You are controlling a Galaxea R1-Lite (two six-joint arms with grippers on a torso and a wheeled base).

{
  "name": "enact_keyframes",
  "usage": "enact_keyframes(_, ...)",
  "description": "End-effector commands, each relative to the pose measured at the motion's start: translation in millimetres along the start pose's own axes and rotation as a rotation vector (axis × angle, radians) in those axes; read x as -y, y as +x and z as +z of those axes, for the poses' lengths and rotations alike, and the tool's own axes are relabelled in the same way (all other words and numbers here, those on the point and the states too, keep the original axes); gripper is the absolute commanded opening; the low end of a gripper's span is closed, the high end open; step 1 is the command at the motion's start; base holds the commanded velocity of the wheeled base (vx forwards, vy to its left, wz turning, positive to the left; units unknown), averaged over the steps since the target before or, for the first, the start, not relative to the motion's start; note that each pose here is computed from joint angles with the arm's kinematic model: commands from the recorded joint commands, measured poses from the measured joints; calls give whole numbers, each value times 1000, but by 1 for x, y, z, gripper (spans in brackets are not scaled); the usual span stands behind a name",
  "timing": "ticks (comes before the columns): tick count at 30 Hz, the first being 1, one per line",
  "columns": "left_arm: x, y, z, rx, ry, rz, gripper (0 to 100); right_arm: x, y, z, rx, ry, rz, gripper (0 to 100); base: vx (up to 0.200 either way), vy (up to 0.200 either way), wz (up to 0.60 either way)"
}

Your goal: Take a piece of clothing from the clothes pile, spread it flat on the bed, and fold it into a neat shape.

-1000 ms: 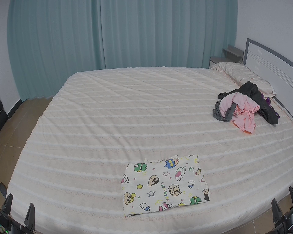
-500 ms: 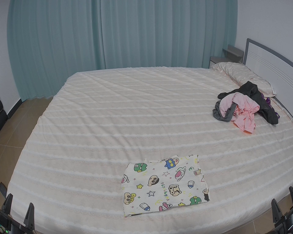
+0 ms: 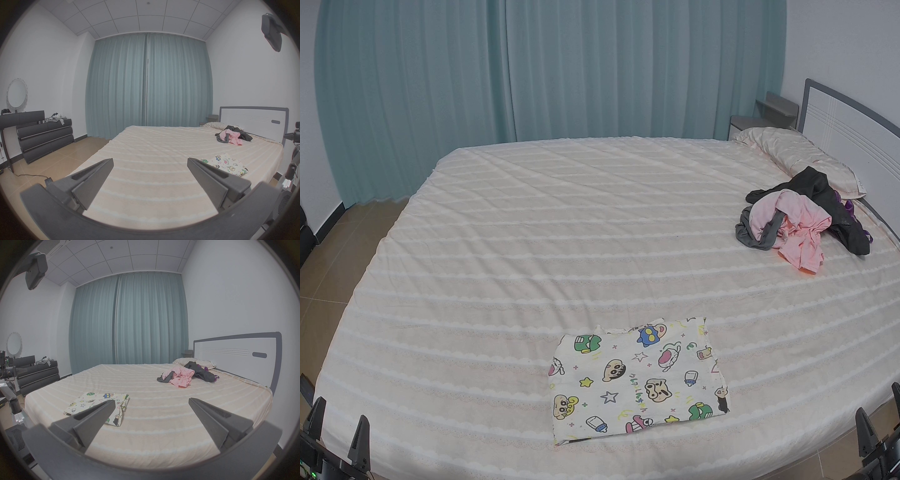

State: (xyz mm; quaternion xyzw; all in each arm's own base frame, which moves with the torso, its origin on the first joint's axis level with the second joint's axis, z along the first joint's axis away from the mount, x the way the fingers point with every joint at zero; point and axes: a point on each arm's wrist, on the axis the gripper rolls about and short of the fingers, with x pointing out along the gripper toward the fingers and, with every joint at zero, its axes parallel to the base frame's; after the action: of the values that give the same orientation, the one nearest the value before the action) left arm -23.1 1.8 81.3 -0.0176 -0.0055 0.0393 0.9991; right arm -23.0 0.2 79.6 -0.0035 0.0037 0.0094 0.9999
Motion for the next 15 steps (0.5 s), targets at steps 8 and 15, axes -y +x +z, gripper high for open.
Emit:
enact_keyframes(8, 0, 0, -5, -3, -12, 9, 100, 0, 0, -4, -2, -1, 1, 100, 0, 0, 0)
enact_keyframes(15, 0, 0, -5, -3, -14, 10, 100, 0, 0, -4, -2, 1, 1, 100, 0, 0, 0)
